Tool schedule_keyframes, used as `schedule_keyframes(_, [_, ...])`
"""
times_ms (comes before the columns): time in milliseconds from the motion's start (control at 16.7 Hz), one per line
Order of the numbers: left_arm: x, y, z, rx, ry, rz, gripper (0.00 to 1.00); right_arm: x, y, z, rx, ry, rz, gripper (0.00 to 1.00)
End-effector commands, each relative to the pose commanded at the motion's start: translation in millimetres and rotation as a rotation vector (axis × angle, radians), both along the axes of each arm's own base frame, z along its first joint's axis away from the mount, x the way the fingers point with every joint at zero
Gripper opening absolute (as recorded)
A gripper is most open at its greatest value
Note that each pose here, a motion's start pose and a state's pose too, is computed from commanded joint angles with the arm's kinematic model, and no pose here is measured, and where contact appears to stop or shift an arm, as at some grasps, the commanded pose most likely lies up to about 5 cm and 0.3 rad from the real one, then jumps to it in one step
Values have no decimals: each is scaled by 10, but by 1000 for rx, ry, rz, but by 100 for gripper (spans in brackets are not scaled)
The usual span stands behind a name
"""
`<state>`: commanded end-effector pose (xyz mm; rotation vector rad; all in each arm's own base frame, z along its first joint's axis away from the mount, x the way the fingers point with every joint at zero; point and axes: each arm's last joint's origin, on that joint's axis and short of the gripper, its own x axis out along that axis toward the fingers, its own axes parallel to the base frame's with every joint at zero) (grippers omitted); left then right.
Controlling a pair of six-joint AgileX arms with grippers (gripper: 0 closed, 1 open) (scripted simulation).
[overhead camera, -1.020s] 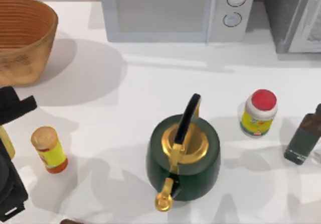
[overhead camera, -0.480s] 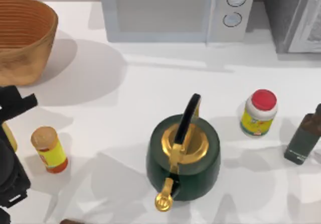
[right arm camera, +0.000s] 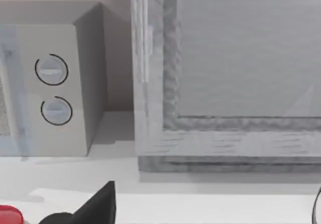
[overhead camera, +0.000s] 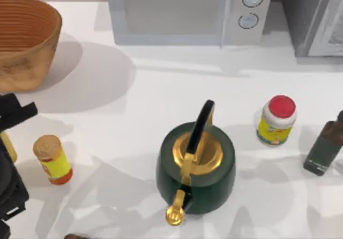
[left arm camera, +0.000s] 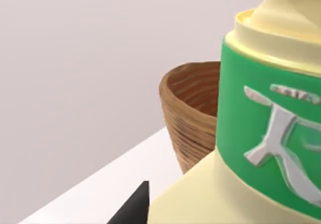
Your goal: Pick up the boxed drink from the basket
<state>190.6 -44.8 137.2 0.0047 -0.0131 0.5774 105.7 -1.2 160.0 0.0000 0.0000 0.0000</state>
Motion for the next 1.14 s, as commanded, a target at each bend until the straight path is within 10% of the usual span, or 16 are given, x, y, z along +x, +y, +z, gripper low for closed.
schedule_keyframes(780, [0,0,0,0,0,0,98,0,0,0,0,0,0,100])
schedule_keyframes(1140, [0,0,0,0,0,0,100,0,0,0,0,0,0,100])
